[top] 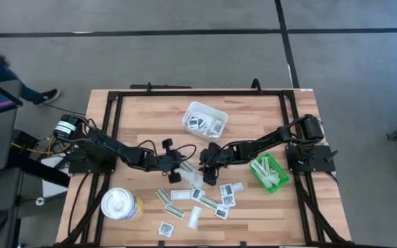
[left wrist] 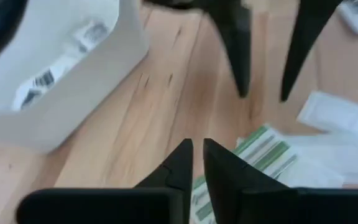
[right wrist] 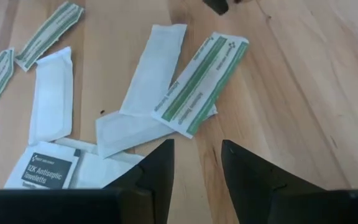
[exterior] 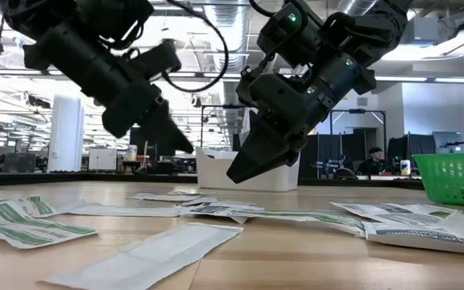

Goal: Pick & Place First Aid Supplies
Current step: Put the bandage pack into the green bin

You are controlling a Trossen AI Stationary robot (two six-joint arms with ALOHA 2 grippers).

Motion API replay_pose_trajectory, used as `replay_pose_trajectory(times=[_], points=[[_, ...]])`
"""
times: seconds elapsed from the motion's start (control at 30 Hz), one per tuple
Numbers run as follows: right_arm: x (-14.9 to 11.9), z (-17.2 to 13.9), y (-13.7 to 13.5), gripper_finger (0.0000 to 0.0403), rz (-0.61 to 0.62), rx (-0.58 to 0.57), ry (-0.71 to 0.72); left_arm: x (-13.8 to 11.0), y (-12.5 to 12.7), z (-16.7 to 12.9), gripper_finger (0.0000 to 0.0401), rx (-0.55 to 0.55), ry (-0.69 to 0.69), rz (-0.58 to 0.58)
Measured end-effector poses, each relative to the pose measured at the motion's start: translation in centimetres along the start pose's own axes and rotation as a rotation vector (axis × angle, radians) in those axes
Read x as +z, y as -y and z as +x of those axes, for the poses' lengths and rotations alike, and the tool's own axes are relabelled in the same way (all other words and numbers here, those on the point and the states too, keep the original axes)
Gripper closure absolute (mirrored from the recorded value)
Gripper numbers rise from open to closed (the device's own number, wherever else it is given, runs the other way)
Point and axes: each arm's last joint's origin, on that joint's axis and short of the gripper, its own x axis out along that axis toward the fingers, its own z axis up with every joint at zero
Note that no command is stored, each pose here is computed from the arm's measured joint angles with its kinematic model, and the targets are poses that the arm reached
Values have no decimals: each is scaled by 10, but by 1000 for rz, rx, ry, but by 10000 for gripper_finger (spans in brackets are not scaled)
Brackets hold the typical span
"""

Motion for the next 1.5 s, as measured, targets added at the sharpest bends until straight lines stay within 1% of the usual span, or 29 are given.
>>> replay_pose_trajectory(times=[0.27,0.37,0.43,0.5,0.57,0.63,0.7,0.8,0.83,0.9,1.1,1.17,1.27,1.5], points=[[-1,0,-1,283,-1,0,-5,-18,-6,16,295,42,-117,-50],[-1,0,0,284,-1,0,-5,-25,-5,24,275,-23,-164,-75],[-1,0,0,284,-1,0,-4,-27,-6,28,266,-40,-171,-84],[-1,0,0,284,-1,0,-4,-28,-8,31,262,-30,-176,-89],[-1,0,0,284,-1,0,-4,-29,-10,34,266,-24,-181,-82],[-1,0,0,284,-1,0,-4,-30,-10,34,285,-24,-184,-55],[-1,0,0,284,-1,0,-4,-30,-10,34,317,-26,-185,-41],[-1,0,0,284,-1,-1,-4,-31,-10,34,375,-26,-185,-35],[-1,0,0,284,-1,-1,-4,-30,-10,35,387,-27,-180,-37],[0,0,0,284,-1,-1,-4,-29,-9,35,392,-32,-157,-33],[0,0,2,284,3,-5,-1,-18,3,32,395,-86,-26,27],[1,0,2,284,4,-5,4,-17,6,30,395,-49,-11,54],[3,0,1,284,5,2,21,-14,8,28,394,10,21,61],[4,0,1,284,5,7,38,-7,12,25,395,5,91,31]])
